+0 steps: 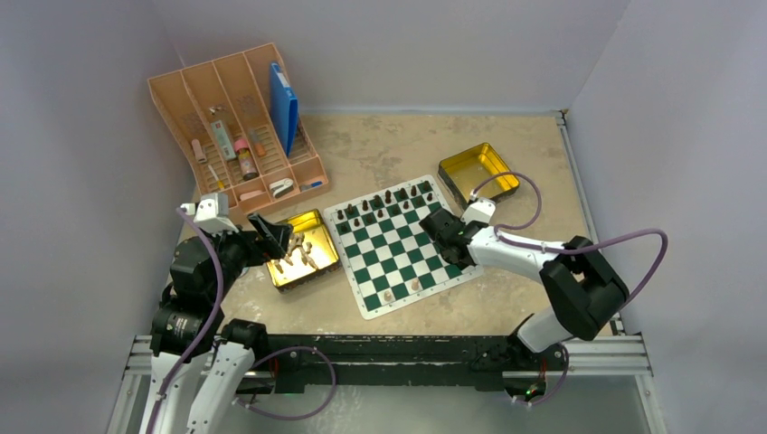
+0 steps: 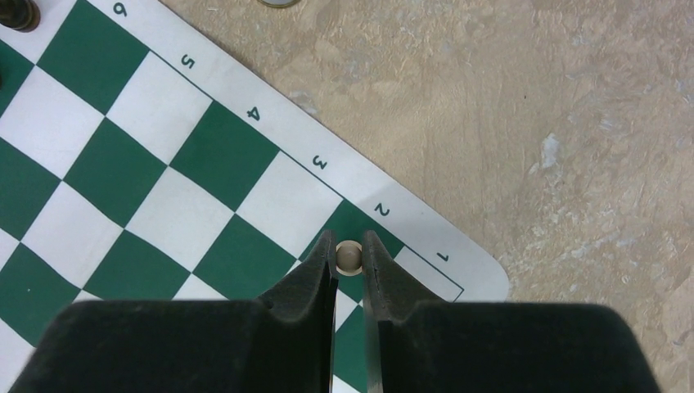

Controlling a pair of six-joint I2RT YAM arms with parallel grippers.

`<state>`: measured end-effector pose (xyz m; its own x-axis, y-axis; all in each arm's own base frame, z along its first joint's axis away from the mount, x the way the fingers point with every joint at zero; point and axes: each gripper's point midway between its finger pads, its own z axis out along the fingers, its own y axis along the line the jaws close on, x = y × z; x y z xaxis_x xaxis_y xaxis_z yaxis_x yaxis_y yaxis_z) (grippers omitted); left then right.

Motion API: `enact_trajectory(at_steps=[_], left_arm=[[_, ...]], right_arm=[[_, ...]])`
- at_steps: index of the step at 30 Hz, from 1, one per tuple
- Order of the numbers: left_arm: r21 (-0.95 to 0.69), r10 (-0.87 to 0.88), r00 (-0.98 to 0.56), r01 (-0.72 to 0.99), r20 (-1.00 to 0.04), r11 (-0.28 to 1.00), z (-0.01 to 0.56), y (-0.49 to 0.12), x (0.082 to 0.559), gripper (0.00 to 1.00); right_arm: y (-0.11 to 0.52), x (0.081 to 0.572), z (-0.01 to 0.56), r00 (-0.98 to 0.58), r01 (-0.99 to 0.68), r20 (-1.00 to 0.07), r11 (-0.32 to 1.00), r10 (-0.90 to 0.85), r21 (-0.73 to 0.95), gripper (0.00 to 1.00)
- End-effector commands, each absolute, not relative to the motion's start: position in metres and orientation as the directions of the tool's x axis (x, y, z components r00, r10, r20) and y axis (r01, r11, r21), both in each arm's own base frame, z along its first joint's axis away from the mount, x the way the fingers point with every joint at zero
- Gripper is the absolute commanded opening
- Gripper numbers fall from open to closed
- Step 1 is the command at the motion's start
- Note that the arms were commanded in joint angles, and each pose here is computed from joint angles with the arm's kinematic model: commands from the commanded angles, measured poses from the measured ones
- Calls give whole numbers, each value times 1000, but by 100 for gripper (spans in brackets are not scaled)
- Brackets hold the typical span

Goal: Set up the chess pieces on the board
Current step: Place the chess piece on the chessboard.

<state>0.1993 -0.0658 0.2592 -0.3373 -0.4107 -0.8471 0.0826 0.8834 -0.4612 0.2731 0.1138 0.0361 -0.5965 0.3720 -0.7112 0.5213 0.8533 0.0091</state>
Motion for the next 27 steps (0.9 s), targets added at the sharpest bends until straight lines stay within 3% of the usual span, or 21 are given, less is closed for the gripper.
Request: enact_trajectory(at_steps=[1,14,27], left_arm=[[-450,-401,-300,118,-866,885,270,-68,202,93],[-450,-400,-301,117,-865,885,271,-67,201,93],[-453,-403,-311,106,-861,885,268,-67,202,90]], right_arm=[[107,279,46,-544,565,-743,825,389,19,16],[102,281,50,-526,582,-760,813,382,6,30],[125,295,111,-512,441,-777,889,365,127,41]])
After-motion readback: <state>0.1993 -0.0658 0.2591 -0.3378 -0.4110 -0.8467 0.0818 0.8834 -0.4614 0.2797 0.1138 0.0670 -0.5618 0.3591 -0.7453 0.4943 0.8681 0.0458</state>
